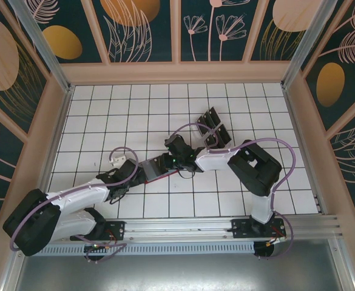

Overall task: Put the credit cards into the card holder
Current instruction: Insert the credit card into the card slot.

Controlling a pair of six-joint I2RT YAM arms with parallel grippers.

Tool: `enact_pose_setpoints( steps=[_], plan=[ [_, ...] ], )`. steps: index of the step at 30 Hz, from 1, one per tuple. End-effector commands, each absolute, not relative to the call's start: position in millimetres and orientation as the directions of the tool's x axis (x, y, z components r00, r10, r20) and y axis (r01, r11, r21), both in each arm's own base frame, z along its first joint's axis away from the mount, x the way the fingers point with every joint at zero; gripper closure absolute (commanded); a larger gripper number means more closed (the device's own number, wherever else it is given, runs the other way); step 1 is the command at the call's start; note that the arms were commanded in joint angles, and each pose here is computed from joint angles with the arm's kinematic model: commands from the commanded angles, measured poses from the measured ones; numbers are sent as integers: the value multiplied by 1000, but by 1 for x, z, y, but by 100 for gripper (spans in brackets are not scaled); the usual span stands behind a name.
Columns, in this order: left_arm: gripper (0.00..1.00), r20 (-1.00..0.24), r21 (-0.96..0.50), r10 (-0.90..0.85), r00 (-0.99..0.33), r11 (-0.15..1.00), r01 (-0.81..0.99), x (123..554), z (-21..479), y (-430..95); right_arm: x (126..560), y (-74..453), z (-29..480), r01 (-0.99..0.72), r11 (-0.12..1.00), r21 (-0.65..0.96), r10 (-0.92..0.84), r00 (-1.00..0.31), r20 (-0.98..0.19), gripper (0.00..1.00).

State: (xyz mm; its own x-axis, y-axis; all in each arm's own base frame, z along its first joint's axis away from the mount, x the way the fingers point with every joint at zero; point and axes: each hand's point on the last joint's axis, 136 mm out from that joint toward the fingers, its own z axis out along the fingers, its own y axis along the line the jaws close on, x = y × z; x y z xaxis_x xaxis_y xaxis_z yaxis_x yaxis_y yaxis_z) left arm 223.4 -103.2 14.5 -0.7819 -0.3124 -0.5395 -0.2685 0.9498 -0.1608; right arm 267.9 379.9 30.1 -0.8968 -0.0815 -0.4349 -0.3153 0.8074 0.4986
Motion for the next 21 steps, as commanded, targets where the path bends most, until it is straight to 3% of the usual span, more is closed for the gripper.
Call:
enact_pose_setpoints(
  steps=[1,21],
  plan=[
    [1,-506,-173,-324,-799,946,-274,220,3,-107,268,387,31,-330,792,513,-91,-896,-434,82],
    [2,-503,-162,-302,-810,953,-255,227,-5,-114,245,424,33,-363,728,582,-131,-907,-401,86]
  ],
)
